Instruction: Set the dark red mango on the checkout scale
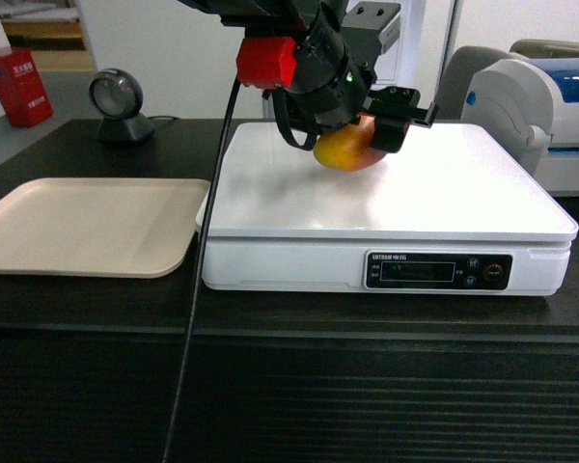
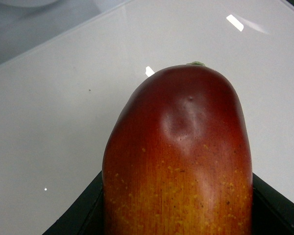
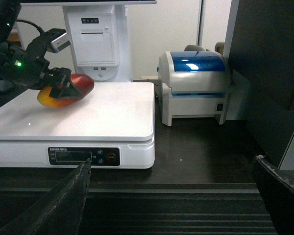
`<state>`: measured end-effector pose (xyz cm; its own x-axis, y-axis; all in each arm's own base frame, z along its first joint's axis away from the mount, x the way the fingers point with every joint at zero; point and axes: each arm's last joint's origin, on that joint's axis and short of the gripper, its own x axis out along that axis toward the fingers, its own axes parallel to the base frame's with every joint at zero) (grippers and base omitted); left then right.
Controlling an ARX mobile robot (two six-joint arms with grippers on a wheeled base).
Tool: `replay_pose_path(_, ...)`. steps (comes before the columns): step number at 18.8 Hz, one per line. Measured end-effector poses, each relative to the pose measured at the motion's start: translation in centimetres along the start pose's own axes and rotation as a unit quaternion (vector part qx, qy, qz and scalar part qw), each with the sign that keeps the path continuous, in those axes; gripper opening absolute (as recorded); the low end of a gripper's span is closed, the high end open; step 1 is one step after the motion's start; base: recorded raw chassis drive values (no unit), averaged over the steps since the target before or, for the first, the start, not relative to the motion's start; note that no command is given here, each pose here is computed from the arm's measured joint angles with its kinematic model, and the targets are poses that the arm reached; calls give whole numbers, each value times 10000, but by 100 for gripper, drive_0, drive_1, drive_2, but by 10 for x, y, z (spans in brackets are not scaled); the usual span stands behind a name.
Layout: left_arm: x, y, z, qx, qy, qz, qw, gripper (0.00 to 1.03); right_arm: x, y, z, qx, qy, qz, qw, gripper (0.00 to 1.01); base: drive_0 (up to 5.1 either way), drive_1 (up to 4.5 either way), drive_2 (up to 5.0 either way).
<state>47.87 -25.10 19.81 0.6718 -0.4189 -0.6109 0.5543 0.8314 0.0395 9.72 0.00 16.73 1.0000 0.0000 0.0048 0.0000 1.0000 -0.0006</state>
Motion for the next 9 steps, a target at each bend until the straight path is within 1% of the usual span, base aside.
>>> replay_pose_path(2,4,-2,-5,-53,151,35,9999,62,0,0,0,0,0,0,10000,98,0,0,0)
replay_pose_path(4,4,-5,-5,-52,279,68,9996,62,0,0,0,0,2,0,10000,98,0,0,0)
replay_pose_path(6,4,-5,-4,-135,298,47,9995,62,0,0,0,0,2,0,10000,98,0,0,0)
replay_pose_path(7,4,-5,-4,-209,306,12,9993,69,0,0,0,0,2,0,10000,98,0,0,0)
replay_pose_path(9,4,-5,-3,-233,255,-35,9994,88,0,0,0,0,2,0,10000,98,0,0,0)
